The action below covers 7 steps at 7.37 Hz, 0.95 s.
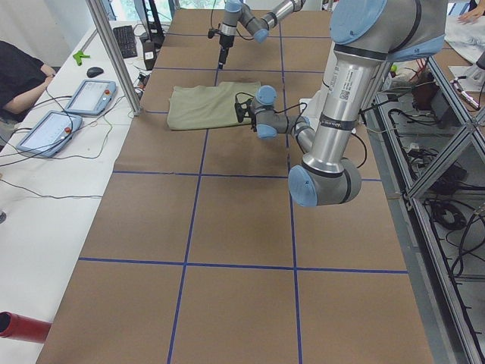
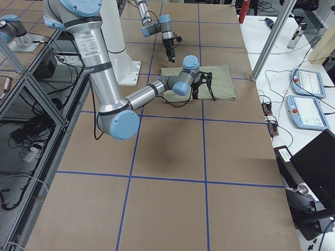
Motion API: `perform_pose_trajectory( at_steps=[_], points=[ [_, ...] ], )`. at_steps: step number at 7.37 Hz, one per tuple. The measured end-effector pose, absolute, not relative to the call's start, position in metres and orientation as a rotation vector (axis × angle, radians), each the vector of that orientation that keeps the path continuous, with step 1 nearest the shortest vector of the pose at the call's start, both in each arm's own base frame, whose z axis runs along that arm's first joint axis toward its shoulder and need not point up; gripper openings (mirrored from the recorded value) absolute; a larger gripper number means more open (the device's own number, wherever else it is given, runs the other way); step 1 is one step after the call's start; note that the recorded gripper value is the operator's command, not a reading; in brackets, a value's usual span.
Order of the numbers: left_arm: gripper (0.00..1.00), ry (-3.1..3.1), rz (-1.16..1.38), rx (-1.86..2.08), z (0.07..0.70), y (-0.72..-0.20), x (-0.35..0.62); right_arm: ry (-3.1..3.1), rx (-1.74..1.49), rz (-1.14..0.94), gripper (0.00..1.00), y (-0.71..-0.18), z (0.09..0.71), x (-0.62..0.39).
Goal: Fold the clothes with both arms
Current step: 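Hold both grippers at the shirt's near and far corners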
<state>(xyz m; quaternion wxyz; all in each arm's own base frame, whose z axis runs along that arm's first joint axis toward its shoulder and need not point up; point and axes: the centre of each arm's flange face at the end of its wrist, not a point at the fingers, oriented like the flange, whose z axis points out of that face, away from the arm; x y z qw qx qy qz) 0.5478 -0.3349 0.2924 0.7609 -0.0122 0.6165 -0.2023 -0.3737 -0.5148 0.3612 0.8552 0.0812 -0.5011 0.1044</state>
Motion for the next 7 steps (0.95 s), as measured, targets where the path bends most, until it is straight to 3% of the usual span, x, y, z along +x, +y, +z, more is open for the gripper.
perform_pose_trajectory(
  at_steps=[4,7],
  points=[
    [0.89,1.363,-0.505,-0.082,0.278,-0.308,0.572,-1.061,0.168,0.221,1.00,-0.512,0.361,-0.377],
    [0.67,1.368,-0.509,-0.092,0.274,-0.296,0.580,-1.059,0.165,0.219,1.00,-0.511,0.363,-0.378]
  ],
)
